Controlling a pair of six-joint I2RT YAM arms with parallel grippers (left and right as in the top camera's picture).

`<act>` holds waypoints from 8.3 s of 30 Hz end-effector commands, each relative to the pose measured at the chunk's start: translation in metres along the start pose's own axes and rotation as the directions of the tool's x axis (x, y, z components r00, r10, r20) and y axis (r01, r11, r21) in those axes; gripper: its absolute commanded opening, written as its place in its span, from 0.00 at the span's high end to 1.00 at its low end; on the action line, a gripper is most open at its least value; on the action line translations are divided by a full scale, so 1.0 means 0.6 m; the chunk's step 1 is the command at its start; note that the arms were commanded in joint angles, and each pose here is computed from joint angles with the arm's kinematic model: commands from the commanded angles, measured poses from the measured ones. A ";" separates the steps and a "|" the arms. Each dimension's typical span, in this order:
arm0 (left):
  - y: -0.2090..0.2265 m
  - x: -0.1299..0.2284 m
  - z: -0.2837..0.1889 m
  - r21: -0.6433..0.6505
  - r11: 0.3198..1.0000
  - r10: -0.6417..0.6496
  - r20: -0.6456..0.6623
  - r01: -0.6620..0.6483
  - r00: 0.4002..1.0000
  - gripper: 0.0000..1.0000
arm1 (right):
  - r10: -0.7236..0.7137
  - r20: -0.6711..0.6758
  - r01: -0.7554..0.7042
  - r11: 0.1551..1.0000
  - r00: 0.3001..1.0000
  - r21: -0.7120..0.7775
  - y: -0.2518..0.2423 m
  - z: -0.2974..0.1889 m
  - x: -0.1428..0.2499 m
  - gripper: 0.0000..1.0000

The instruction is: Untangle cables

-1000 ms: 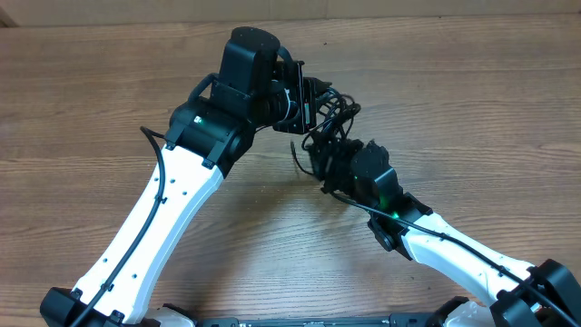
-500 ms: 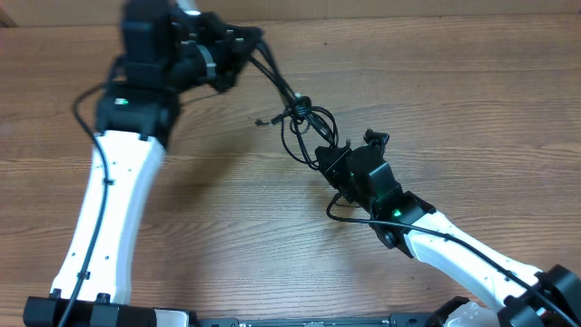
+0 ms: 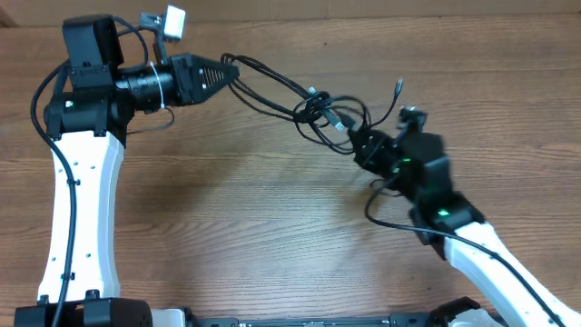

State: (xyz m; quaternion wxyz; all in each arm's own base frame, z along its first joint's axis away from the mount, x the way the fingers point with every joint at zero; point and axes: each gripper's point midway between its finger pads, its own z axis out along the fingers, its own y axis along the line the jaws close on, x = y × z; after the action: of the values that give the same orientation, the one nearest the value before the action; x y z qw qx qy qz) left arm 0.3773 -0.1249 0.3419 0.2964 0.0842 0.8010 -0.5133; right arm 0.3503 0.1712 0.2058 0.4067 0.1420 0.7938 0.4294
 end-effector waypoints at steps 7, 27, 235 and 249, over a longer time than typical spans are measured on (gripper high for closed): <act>-0.046 0.067 0.051 -0.006 0.977 0.211 -0.144 -0.214 0.967 0.96 | -0.197 -0.014 0.168 0.869 0.980 -0.466 0.167 -0.081 -0.009 0.96; 0.149 0.192 -0.068 -0.820 0.554 -0.219 -0.307 -0.141 0.926 0.96 | -0.181 0.098 0.154 0.959 0.979 0.236 -0.078 -0.032 -0.047 0.96; 0.085 0.019 0.205 -0.343 0.934 -0.149 -0.107 0.104 0.983 0.87 | 0.105 -0.159 -0.095 0.993 0.982 0.066 -0.091 0.095 0.086 0.20; 0.241 0.021 0.085 -0.838 0.538 -0.124 0.023 0.086 0.992 0.00 | -0.148 0.020 0.140 0.964 0.989 0.227 -0.107 0.106 0.015 0.10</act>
State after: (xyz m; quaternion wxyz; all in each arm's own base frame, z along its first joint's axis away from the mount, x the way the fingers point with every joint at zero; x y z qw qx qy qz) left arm 0.4419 -0.1220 0.1881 0.2110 -0.0928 0.9656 -0.1200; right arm 0.3800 0.1840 0.1086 0.3849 0.1570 0.8439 0.3392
